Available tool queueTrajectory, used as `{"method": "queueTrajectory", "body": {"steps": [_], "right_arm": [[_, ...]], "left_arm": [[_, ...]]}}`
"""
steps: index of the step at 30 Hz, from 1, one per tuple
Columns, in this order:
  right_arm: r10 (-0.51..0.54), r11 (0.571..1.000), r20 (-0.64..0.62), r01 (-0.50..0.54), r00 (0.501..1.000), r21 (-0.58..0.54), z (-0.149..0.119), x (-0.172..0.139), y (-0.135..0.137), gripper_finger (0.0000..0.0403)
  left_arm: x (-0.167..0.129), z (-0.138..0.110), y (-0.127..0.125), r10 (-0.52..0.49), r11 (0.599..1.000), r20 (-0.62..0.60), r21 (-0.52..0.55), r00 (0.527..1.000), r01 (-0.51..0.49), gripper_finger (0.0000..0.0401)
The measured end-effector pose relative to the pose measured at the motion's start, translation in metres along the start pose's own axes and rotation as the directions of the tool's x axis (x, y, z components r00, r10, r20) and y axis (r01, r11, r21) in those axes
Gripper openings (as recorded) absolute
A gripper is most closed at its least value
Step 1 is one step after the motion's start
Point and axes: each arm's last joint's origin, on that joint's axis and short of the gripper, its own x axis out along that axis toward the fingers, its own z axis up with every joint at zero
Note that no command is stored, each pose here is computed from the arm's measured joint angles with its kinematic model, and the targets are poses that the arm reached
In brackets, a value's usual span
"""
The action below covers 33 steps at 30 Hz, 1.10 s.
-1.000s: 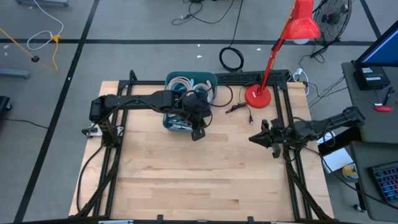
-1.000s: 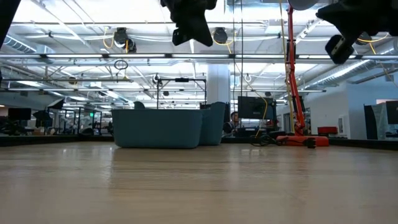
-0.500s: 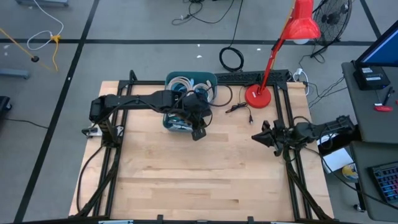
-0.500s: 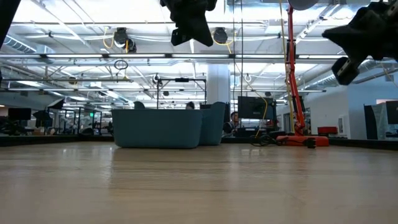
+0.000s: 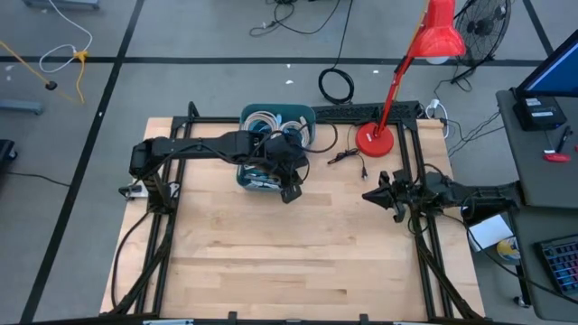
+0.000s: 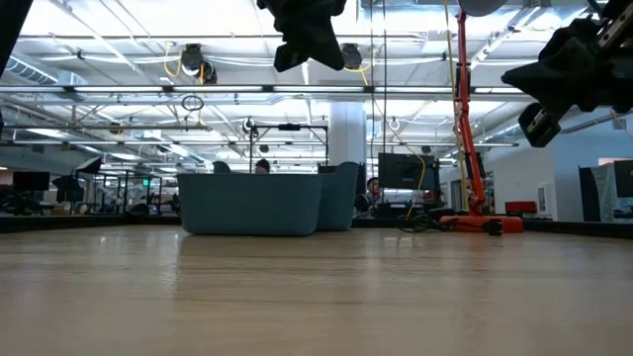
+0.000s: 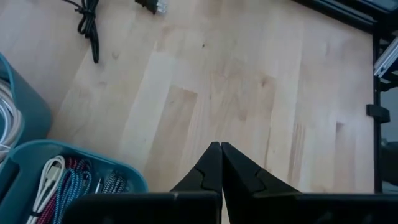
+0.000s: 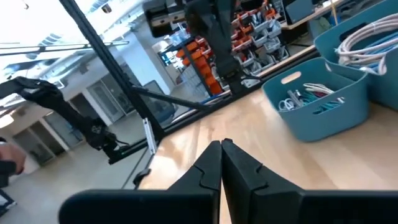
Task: Pick & Place USB Port
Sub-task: Return to Home Position
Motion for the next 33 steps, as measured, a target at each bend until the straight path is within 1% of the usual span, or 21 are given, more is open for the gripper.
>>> {"method": "queueTrajectory", "body": {"steps": [6, 9, 13, 18, 22, 25, 33], "right_arm": [[-0.026, 1.0, -0.039, 0.026, 0.999, -0.014, -0.002, 0.0, -0.005, 0.0], [-0.038, 0.999, -0.04, 0.037, 0.998, -0.029, -0.003, 0.0, -0.006, 0.0], [-0.085, 0.995, -0.026, 0.084, 0.996, -0.051, -0.003, -0.001, -0.008, 0.0], [-0.099, 0.991, -0.04, 0.095, 0.994, -0.089, -0.004, 0.0, -0.009, 0.0], [-0.123, 0.987, -0.071, 0.114, 0.99, -0.118, -0.007, 0.002, -0.011, 0.0], [-0.164, 0.979, -0.093, 0.15, 0.982, -0.137, -0.009, 0.004, -0.013, 0.0], [-0.209, 0.972, -0.162, 0.187, 0.964, -0.143, -0.015, 0.008, -0.017, 0.0]], "left_arm": [[0.0, 0.001, 0.0, -0.004, 1.0, 0.015, -0.015, 1.0, 0.004, 0.0], [0.0, 0.001, 0.0, -0.003, 1.0, 0.014, -0.019, 1.0, 0.003, 0.0001], [0.0, 0.001, 0.0, -0.003, 1.0, 0.014, -0.019, 1.0, 0.003, 0.0001], [0.0, 0.001, 0.0, -0.003, 1.0, 0.014, -0.014, 1.0, 0.003, 0.0001], [0.0, 0.001, 0.0, -0.002, 1.0, 0.007, -0.015, 1.0, 0.002, 0.0001], [0.0, 0.0, 0.0, 0.0, 1.0, -0.001, -0.015, 1.0, 0.0, 0.0001], [0.0, -0.001, 0.0, 0.002, 1.0, -0.01, -0.013, 1.0, -0.003, 0.0002]]}}
